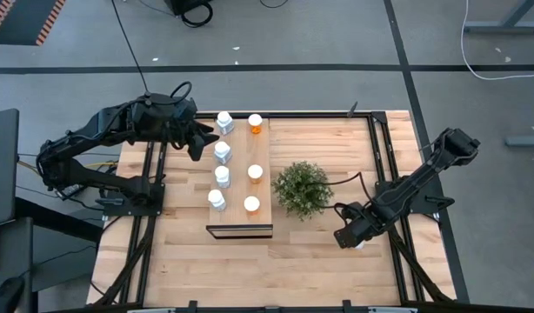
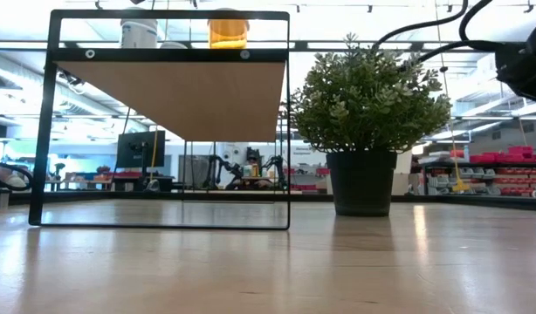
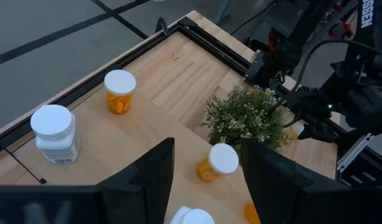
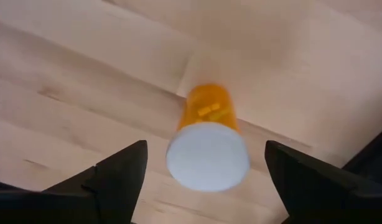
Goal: Pick and place medicine bottles onto shelf by color
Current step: Put the orange pill bottle on the shelf aligned with the other orange pill bottles
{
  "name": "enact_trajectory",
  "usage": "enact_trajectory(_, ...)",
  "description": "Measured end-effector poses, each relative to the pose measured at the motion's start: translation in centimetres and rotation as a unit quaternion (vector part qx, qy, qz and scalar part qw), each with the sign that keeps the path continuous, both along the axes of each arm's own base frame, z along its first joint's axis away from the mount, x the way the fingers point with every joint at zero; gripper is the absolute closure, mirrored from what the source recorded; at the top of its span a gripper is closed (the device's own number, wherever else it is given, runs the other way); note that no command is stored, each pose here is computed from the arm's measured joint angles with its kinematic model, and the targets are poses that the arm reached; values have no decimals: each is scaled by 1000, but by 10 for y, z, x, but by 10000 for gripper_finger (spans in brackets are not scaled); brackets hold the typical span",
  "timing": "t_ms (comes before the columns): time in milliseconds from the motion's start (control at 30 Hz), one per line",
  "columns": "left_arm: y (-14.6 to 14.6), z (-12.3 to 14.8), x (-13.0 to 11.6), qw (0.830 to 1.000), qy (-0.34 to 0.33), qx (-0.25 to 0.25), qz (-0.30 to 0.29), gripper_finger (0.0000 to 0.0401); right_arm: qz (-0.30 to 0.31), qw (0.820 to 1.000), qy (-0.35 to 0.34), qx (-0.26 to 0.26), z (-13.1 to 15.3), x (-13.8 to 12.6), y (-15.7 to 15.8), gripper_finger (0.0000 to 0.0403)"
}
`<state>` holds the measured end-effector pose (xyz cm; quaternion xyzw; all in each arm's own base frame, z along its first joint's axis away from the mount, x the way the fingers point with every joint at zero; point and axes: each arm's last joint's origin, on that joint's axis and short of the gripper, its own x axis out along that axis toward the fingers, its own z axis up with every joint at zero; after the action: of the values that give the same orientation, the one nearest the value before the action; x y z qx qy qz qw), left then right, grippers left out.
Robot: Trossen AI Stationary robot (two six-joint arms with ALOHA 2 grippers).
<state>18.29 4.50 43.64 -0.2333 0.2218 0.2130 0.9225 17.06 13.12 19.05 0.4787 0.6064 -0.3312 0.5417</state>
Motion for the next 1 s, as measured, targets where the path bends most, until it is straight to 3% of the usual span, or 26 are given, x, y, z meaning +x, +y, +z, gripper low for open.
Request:
enact_trajectory(467, 0, -1, 0, 1000, 4, -1, 0, 211, -8, 1000, 8, -2, -2, -5, 8, 74)
enact_trajectory(1000, 0, -1, 0, 1000, 5, -1, -1, 211, -24, 1000, -7, 8, -2, -1, 10, 124)
